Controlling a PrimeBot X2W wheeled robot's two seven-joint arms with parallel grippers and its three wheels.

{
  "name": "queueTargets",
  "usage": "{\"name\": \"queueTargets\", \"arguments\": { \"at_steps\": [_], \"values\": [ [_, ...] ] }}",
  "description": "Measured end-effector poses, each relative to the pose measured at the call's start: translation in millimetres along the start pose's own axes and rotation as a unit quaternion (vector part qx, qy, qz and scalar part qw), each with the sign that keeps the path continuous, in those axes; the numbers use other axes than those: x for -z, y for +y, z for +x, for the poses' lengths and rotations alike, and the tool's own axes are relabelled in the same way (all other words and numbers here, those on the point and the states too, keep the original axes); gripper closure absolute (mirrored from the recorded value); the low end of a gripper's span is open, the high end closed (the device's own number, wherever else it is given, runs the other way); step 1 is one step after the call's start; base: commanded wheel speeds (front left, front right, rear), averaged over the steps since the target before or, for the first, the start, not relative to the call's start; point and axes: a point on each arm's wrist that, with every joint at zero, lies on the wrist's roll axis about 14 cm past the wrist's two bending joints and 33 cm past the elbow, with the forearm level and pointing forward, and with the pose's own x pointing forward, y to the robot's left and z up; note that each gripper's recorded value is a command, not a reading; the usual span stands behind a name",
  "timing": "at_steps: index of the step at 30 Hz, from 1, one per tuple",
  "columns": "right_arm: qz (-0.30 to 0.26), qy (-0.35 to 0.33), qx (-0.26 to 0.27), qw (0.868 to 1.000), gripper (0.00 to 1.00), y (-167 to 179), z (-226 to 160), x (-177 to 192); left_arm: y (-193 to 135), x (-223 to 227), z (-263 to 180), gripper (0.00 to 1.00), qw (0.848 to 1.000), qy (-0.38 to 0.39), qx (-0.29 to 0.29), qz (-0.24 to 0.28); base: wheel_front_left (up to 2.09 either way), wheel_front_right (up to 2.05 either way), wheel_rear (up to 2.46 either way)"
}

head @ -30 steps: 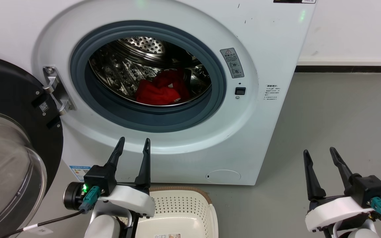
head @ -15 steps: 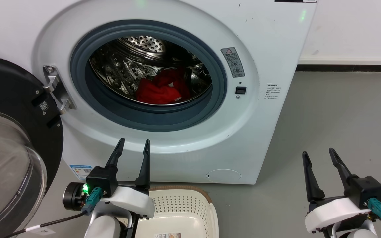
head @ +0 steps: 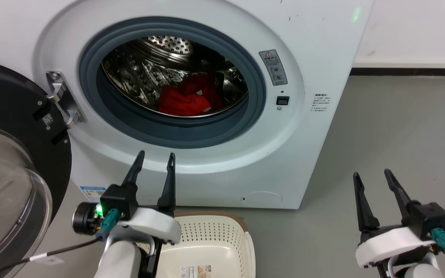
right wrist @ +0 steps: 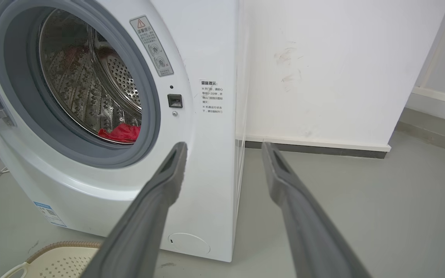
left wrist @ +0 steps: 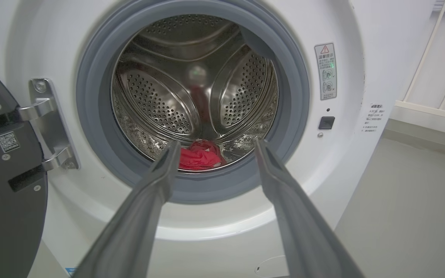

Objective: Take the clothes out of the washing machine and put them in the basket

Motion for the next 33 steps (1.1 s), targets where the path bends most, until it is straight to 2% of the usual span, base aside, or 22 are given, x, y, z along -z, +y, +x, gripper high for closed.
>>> {"name": "queueTargets", "arguments": {
  "at_steps": [13, 22, 33],
  "values": [
    [0.011, -0.001, -0.011, 1.000, 0.00, 2.7, 41.6, 9.0, 14.7, 19.6, 79.4, 0.00, 1.000, 0.010, -0.011, 0.013, 0.00, 0.00, 0.00],
    [0.023, 0.023, -0.006, 0.999, 0.00, -4.1, 62.3, 39.6, 29.0, 68.5, 144.4, 0.00, 0.998, 0.057, -0.003, 0.034, 0.00, 0.00, 0.00],
    [0.036, 0.052, 0.012, 0.998, 0.00, -17.8, 64.4, 68.4, 30.1, 124.1, 206.9, 0.00, 0.989, 0.131, 0.021, 0.062, 0.00, 0.00, 0.00]
  ]
}}
